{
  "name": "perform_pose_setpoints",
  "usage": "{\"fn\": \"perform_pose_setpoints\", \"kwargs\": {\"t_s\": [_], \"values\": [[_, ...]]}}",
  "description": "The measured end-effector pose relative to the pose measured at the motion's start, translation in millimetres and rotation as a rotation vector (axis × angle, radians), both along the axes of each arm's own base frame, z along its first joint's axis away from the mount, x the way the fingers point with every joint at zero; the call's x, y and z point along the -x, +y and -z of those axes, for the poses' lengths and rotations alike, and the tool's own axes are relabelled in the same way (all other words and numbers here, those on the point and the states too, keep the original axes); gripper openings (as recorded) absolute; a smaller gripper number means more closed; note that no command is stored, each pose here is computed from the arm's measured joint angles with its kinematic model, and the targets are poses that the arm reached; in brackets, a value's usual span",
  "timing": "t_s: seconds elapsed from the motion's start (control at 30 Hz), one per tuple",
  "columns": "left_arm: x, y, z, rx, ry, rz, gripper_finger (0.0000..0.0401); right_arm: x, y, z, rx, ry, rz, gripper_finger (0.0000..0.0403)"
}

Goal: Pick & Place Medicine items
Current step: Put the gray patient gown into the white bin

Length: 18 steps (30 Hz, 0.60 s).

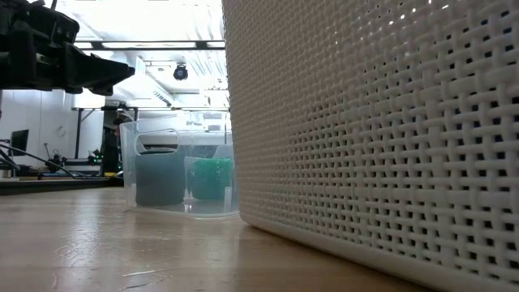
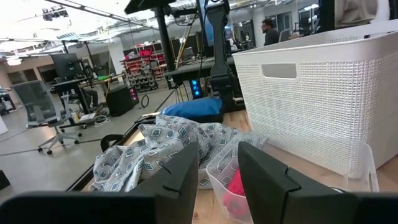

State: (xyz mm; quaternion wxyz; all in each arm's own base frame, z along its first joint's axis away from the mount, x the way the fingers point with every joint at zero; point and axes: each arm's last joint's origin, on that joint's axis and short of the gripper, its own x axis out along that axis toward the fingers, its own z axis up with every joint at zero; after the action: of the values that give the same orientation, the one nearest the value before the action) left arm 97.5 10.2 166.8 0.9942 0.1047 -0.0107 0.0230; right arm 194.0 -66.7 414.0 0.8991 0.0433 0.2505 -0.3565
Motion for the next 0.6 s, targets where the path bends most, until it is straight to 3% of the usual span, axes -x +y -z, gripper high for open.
{"fn": "perform_pose_setpoints", "kwargs": {"t_s": [0.1, 0.2, 0.33, 0.4, 0.5, 0.6], "values": [[0, 0, 0, 0.0, 0.0, 0.0, 0.0118, -8, -7, 2, -0.034, 0.0, 0.009, 0.0329], [0, 0, 0, -0.002, 0.0, 0.0, 0.0118, -18, -6, 11, -0.128, 0.01, -0.081, 0.0329], [0, 0, 0, -0.003, 0.0, 0.0, 0.0118, -24, 4, 26, -0.375, 0.042, -0.268, 0.0329], [0, 0, 0, -0.003, 0.0, 0.0, 0.0118, -22, 12, 37, -0.472, 0.14, -0.306, 0.0329], [0, 0, 0, -0.003, 0.0, 0.0, 0.0118, -14, 17, 48, -0.517, 0.26, -0.211, 0.0329], [0, 0, 0, -0.003, 0.0, 0.0, 0.0118, -1, 15, 45, -0.416, 0.302, -0.101, 0.0329]]}}
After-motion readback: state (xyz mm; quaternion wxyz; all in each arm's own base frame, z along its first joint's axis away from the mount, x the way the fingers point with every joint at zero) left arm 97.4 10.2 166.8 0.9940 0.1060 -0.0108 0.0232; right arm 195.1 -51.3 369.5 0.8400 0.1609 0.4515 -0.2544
